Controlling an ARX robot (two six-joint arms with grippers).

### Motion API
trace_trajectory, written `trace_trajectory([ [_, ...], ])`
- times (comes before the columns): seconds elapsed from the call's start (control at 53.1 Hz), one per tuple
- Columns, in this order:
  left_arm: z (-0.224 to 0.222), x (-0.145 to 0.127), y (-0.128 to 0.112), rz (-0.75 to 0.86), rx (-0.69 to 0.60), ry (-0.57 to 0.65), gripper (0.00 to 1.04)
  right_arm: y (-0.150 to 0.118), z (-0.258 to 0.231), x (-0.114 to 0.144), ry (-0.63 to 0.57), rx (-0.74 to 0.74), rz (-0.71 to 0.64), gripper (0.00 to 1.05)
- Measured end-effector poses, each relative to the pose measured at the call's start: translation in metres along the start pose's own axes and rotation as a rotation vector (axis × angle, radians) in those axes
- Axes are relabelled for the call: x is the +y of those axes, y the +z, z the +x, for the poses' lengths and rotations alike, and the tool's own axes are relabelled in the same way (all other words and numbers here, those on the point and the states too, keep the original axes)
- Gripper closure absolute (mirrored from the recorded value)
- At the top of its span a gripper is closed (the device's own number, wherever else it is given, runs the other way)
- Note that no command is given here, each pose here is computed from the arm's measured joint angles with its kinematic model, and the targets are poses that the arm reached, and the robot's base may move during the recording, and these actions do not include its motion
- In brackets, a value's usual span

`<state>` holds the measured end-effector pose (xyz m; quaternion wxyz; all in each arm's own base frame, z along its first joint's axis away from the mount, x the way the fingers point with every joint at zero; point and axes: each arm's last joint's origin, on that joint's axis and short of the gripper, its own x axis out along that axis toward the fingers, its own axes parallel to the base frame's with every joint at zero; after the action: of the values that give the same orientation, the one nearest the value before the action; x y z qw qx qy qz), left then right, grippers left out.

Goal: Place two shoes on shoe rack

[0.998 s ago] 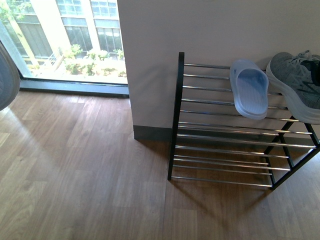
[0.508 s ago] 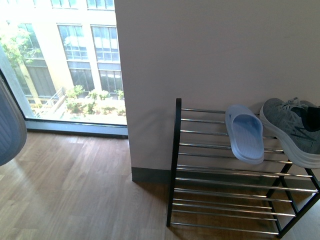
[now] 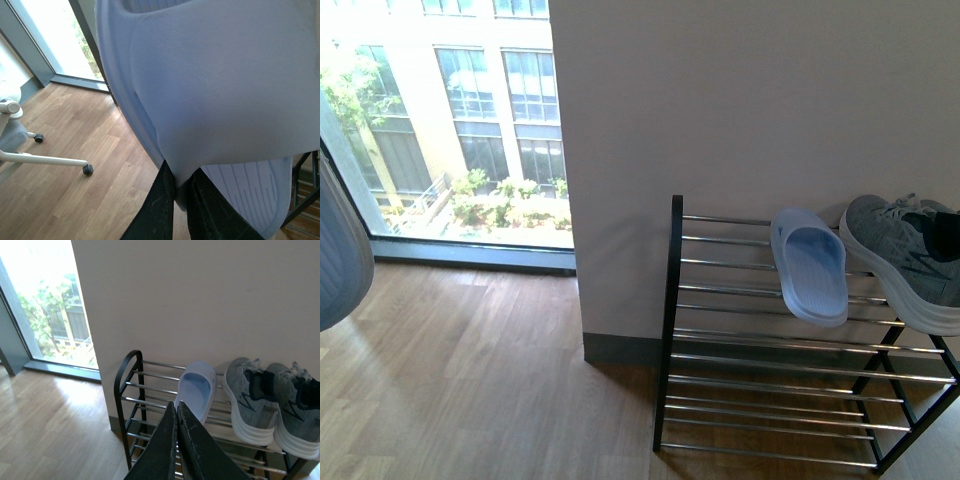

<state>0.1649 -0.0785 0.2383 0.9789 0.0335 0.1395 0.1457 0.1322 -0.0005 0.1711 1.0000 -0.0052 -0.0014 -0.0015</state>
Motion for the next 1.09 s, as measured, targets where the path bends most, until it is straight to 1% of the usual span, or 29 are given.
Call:
trace_trajectory([
  [0.998,0.000,0.000,0.000,0.000,0.000,-0.001,1.02,0.002,-0.023,0.000,-0.001,-0.018,0.000,1.03],
  [1.092,0.000,0.000,0.000,0.000,0.000,0.000,1.02,-0.001,-0.028,0.000,0.000,0.006,0.000,1.03],
])
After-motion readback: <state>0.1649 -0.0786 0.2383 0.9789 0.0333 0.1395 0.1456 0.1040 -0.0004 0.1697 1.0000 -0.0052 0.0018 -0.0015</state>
